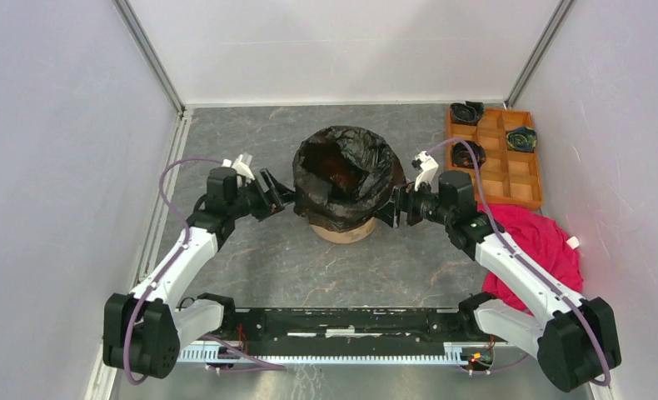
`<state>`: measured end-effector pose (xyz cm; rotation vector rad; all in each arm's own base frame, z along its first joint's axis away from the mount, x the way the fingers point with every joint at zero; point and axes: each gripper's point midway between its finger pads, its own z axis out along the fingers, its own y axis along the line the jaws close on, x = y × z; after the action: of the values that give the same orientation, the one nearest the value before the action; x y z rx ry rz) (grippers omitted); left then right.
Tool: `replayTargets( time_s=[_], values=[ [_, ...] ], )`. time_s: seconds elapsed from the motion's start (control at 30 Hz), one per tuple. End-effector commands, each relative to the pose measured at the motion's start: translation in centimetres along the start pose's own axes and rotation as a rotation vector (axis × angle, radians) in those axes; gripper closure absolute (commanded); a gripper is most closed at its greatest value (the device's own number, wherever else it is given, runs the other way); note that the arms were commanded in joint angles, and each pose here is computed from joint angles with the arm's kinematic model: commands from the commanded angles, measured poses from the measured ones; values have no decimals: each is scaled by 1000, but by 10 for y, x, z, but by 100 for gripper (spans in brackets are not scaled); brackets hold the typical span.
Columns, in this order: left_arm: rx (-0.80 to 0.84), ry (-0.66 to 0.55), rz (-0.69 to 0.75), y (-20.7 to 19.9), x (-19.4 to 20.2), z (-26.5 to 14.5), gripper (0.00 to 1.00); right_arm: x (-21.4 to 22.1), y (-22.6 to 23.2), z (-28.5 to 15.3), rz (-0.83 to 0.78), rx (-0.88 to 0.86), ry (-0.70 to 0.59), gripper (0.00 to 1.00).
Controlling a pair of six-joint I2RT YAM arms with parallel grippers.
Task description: Put the trash bags into the trash bin
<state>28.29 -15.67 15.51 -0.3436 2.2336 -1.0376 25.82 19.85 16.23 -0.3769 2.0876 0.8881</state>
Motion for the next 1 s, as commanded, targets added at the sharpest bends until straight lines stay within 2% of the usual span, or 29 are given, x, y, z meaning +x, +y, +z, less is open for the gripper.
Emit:
replayTargets(
  time_s=[0.0, 0.27, 0.4, 0.5, 0.67, 0.8, 0.9, 0.97],
  values=[
    [57, -3, 16, -18, 11, 19, 22, -15, 9, 15, -18, -38, -77, 14],
    [6, 18, -13, 1, 40, 37, 23, 24, -31, 31, -50, 86, 33, 14],
    [-82, 9, 51, 13, 35, 30, 22, 32, -60, 13, -118, 258, 80, 13],
    [-161, -12, 98, 20, 29, 17, 18, 20, -67, -7, -159, 354, 79, 13],
    [-246, -73, 109, 21, 18, -12, 9, -18, -52, -38, -212, 393, -6, 11],
    [-253, -157, 126, 7, 3, -42, 6, -47, -28, -46, -242, 321, -72, 10],
    [-72, -184, 159, -35, -1, -54, 3, -52, -3, -31, -213, 163, -130, 8],
    [79, -158, 168, -64, 4, -54, 3, -48, 17, -19, -177, 27, -149, 8]
  ],
)
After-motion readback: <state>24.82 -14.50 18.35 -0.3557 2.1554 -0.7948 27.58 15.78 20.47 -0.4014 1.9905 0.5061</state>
